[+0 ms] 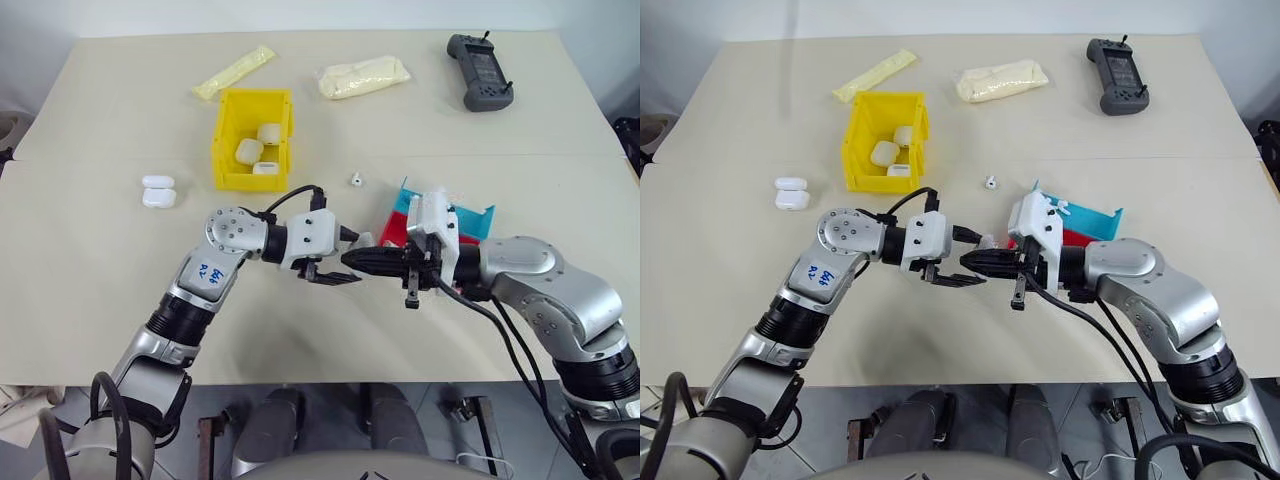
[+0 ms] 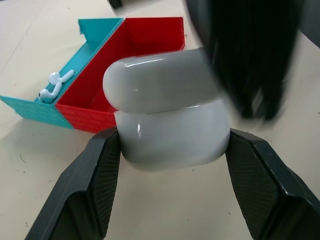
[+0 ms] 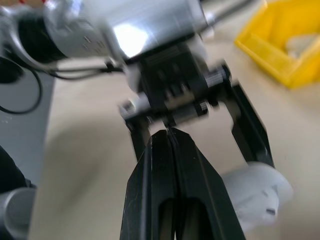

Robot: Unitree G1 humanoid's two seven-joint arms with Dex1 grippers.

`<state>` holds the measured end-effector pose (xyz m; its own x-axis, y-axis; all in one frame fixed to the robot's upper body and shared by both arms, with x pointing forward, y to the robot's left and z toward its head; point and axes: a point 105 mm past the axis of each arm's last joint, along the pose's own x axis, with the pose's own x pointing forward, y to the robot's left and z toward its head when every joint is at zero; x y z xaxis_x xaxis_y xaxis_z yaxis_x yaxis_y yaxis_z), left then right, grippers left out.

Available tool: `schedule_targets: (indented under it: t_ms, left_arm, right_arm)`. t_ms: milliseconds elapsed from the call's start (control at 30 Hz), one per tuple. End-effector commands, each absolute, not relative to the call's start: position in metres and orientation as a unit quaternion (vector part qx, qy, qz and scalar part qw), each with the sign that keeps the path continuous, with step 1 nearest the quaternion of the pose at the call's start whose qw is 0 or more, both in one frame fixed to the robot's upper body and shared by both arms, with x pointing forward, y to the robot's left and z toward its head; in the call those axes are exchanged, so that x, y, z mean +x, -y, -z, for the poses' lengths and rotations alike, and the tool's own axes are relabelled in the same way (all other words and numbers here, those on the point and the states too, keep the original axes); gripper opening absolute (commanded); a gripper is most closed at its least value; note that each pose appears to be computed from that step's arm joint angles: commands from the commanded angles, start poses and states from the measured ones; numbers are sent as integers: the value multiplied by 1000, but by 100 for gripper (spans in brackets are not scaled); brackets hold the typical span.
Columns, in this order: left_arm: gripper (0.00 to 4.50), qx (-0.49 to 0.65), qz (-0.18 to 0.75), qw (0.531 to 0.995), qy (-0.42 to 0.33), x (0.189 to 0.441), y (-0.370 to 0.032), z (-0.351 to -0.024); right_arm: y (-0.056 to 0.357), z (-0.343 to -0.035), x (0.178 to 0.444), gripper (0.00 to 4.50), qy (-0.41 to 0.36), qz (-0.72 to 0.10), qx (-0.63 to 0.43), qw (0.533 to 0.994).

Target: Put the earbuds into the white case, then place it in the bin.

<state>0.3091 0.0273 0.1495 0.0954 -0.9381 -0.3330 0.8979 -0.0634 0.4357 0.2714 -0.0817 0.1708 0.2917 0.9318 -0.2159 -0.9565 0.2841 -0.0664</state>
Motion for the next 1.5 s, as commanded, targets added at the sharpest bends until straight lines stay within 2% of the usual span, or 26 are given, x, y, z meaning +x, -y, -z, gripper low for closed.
schedule_targets:
  t_ms: [33, 167, 300, 333, 400, 533, 633, 733, 800, 933, 1067, 1267, 1433, 1500]
  left_arm:
    - [299, 283, 672, 680, 76, 302, -26, -163]
    - [299, 276, 669, 684, 89, 301, -30, -166]
    - [299, 253, 665, 696, 97, 297, -41, -167]
    - [299, 240, 663, 702, 99, 296, -44, -168]
    - [299, 218, 655, 715, 110, 293, -52, -171]
    - [299, 206, 573, 784, 121, 298, -85, -169]
    - [299, 158, 505, 839, 128, 307, -108, -180]
    - [299, 108, 438, 882, 134, 318, -128, -190]
    - [299, 30, 345, 931, 116, 344, -156, -201]
    - [299, -61, 266, 955, 117, 384, -179, -226]
    - [299, -39, 256, 960, 105, 422, -174, -238]
    - [299, -28, 225, 972, 58, 458, -175, -238]
    - [448, 1, 222, 974, 37, 461, -186, -232]
    - [448, 1, 253, 966, 43, 456, -181, -232]
  right_arm:
    - [102, -172, 276, 3, -65, -571, -98, 813]
    - [121, -171, 275, 3, -61, -554, -86, 826]
    - [139, -179, 271, 3, -16, -524, -61, 850]
    - [144, -182, 270, 19, -6, -515, -59, 855]
    - [154, -184, 267, 62, -5, -498, -54, 865]
    - [183, -193, 263, 190, 61, -420, -78, 902]
    - [188, -186, 258, 288, 70, -405, -100, 906]
    - [189, -182, 256, 383, 73, -400, -100, 908]
    - [190, -178, 255, 448, 74, -392, -98, 912]
    - [189, -173, 256, 448, 80, -384, -93, 915]
    - [187, -172, 259, 448, 84, -386, -99, 913]
    - [180, -178, 262, 448, 97, -387, -111, 910]
    - [181, -188, 263, 450, 107, -374, -121, 913]
    - [187, -193, 265, 450, 111, -361, -128, 917]
